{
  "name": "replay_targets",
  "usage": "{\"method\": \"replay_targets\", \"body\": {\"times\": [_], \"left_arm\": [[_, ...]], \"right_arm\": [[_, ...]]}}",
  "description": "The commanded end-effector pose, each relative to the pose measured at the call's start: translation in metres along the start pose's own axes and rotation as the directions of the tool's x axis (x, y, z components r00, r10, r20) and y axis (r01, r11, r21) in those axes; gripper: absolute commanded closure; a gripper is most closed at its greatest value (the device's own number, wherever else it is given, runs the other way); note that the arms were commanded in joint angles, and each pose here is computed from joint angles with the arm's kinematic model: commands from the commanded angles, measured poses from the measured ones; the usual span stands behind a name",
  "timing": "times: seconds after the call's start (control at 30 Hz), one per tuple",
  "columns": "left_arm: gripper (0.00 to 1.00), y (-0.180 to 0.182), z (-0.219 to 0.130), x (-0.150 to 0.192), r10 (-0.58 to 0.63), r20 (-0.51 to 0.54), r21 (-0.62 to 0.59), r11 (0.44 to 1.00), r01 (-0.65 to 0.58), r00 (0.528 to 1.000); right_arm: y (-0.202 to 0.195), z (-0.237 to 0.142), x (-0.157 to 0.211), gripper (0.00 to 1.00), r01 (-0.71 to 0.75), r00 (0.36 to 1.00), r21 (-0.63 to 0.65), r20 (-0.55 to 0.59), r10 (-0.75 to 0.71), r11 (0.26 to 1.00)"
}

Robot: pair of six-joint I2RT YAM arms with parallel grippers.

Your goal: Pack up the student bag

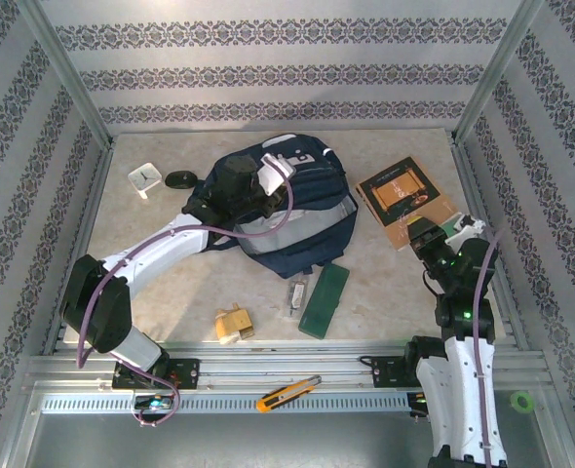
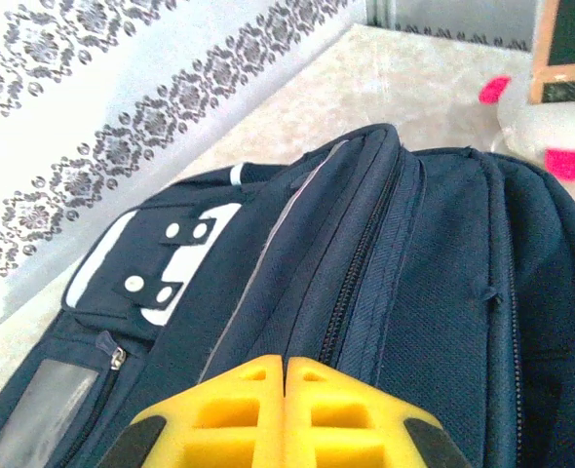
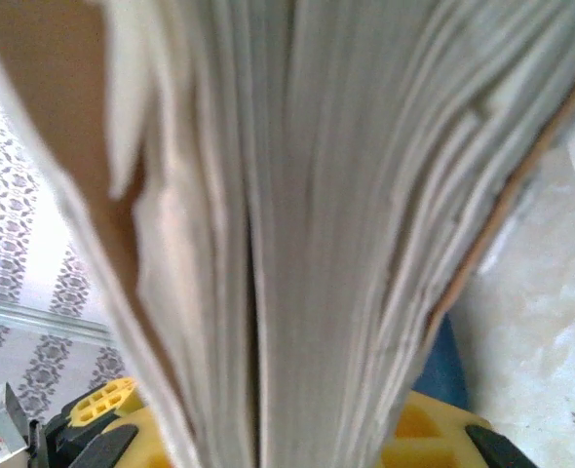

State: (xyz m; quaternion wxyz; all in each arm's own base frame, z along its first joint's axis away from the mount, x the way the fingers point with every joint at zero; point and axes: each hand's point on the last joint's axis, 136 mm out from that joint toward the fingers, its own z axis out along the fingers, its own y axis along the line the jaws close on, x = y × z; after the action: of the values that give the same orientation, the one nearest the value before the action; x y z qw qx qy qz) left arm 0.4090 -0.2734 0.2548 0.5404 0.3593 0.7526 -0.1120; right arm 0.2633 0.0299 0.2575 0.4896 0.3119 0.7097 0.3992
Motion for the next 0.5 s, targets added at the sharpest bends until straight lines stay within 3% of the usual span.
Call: {"method": "replay_targets", "body": {"times": [0.0, 0.2, 0.47], "left_arm": [[1.00, 0.028, -0.011, -0.054, -0.057, 0.146, -0.067, 0.995, 0.067, 0.988], [1.00, 0.045, -0.004, -0.060, -0.125, 0.163, -0.080, 0.987, 0.139, 0.979], [1.00, 0.047, 0.002, -0.062, -0.145, 0.173, -0.053, 0.986, 0.156, 0.974]], "right_arm": [[0.013, 0.008, -0.001, 1.00, -0.034, 0.999, -0.009, -0.016, 0.034, 0.999], [-0.009, 0.022, 0.028, 1.00, -0.117, 0.991, 0.090, -0.047, 0.122, 0.989], [0.019, 0.057, 0.079, 1.00, -0.219, 0.969, -0.069, -0.135, 0.209, 0.973]]}}
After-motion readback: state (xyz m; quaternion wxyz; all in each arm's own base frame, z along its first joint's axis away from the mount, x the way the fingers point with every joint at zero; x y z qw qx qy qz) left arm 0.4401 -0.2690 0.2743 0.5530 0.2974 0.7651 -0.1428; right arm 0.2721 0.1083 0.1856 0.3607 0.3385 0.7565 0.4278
